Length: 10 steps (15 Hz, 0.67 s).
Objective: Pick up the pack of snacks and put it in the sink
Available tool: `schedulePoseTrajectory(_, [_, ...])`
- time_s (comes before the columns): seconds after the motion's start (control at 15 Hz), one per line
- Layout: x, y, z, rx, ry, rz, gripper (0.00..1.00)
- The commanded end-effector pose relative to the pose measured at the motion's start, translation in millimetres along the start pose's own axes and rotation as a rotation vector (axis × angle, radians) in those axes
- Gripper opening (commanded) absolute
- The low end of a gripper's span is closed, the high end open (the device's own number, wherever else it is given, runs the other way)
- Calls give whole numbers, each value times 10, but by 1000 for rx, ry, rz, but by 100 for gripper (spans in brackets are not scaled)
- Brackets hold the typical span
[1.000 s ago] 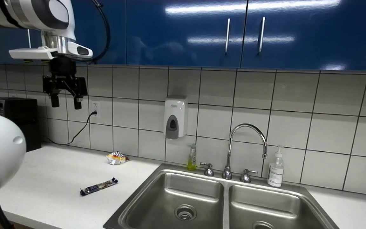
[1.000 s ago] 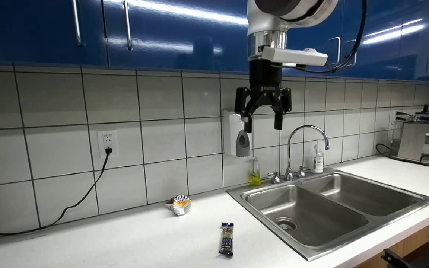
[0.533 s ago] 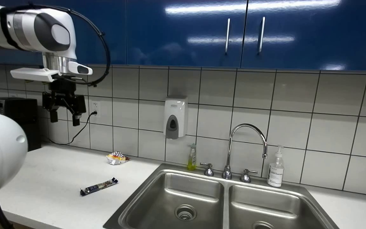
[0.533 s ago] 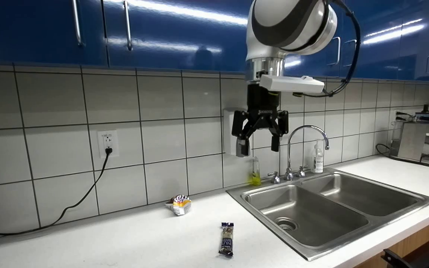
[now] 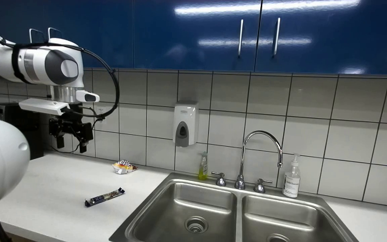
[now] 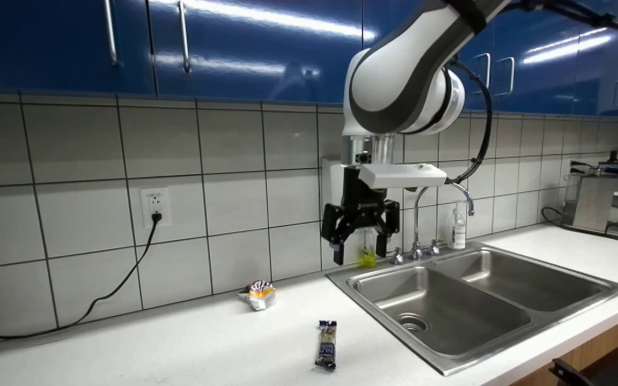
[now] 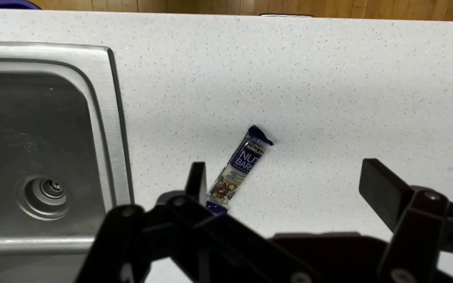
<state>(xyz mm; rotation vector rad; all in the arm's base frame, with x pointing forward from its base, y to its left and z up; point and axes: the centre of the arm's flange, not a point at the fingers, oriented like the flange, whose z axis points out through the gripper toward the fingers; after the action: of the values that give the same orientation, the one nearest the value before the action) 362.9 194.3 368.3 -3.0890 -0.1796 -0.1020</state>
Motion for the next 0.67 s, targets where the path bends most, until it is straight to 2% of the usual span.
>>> schedulePoseTrajectory(0.0, [188, -119, 349, -5, 1, 14, 100])
schedulePoseTrajectory(0.6, [663, -300, 1151, -41, -13, 40, 100])
